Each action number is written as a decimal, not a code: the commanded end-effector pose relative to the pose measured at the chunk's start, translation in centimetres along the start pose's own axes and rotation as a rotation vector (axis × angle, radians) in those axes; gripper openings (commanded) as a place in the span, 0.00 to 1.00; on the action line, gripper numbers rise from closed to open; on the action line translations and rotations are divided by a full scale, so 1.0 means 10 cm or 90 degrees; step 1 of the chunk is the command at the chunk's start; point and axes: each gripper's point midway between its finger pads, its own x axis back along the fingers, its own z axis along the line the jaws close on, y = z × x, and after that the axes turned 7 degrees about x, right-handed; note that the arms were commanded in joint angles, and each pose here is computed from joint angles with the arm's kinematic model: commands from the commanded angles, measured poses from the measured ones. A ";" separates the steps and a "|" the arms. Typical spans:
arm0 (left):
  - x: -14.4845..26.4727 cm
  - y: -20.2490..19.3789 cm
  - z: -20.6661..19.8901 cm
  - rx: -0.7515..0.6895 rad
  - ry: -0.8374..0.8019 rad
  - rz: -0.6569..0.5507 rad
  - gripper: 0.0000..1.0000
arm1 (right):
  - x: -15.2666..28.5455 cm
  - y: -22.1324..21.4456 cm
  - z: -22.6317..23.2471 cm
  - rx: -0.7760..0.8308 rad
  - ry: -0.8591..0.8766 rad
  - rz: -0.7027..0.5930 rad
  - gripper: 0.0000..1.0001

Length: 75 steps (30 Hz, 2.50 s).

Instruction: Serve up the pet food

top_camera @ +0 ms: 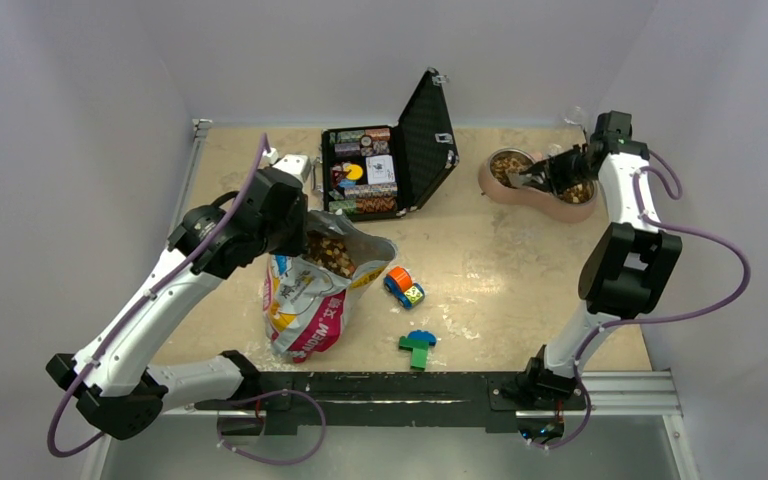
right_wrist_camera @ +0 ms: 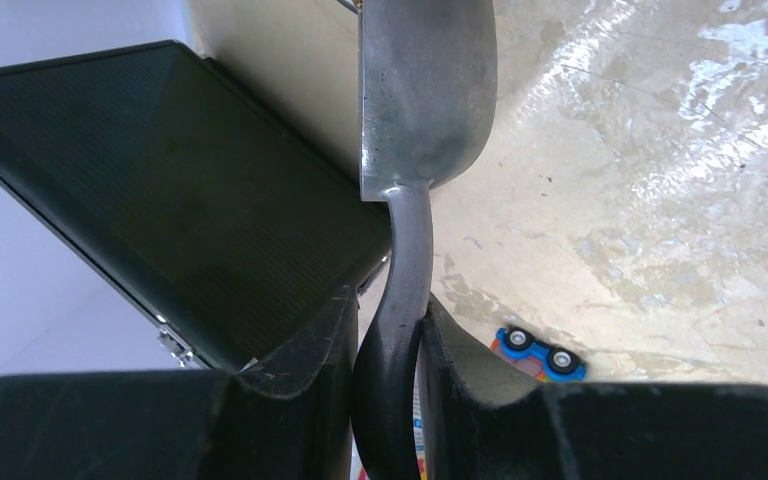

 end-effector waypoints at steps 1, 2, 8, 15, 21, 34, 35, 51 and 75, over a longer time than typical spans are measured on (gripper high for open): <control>0.22 0.46 -0.11 0.051 -0.050 -0.129 0.00 | 0.23 0.04 0.27 0.009 0.070 -0.039 0.00; 0.22 0.47 -0.11 0.054 -0.050 -0.130 0.00 | 0.17 0.03 0.22 0.000 0.062 -0.031 0.00; 0.23 0.46 -0.12 0.060 -0.054 -0.129 0.00 | 0.19 0.04 0.19 -0.005 0.044 -0.019 0.00; 0.21 0.43 -0.13 0.072 -0.056 -0.121 0.00 | 0.29 0.08 0.25 0.005 0.054 -0.053 0.00; 0.20 0.42 -0.15 0.078 -0.061 -0.119 0.00 | 0.24 0.12 0.20 0.025 0.029 -0.060 0.00; 0.18 0.36 -0.17 0.094 -0.067 -0.104 0.00 | 0.01 0.16 0.10 0.135 -0.065 -0.118 0.00; 0.19 0.35 -0.16 0.096 -0.067 -0.103 0.00 | -0.01 0.17 0.09 0.153 -0.075 -0.124 0.00; 0.20 0.29 -0.14 0.111 -0.069 -0.098 0.00 | -0.11 0.29 0.10 0.420 -0.231 -0.240 0.00; 0.28 0.29 -0.06 0.085 -0.063 -0.113 0.00 | -0.06 0.10 0.28 0.545 -0.304 -0.260 0.00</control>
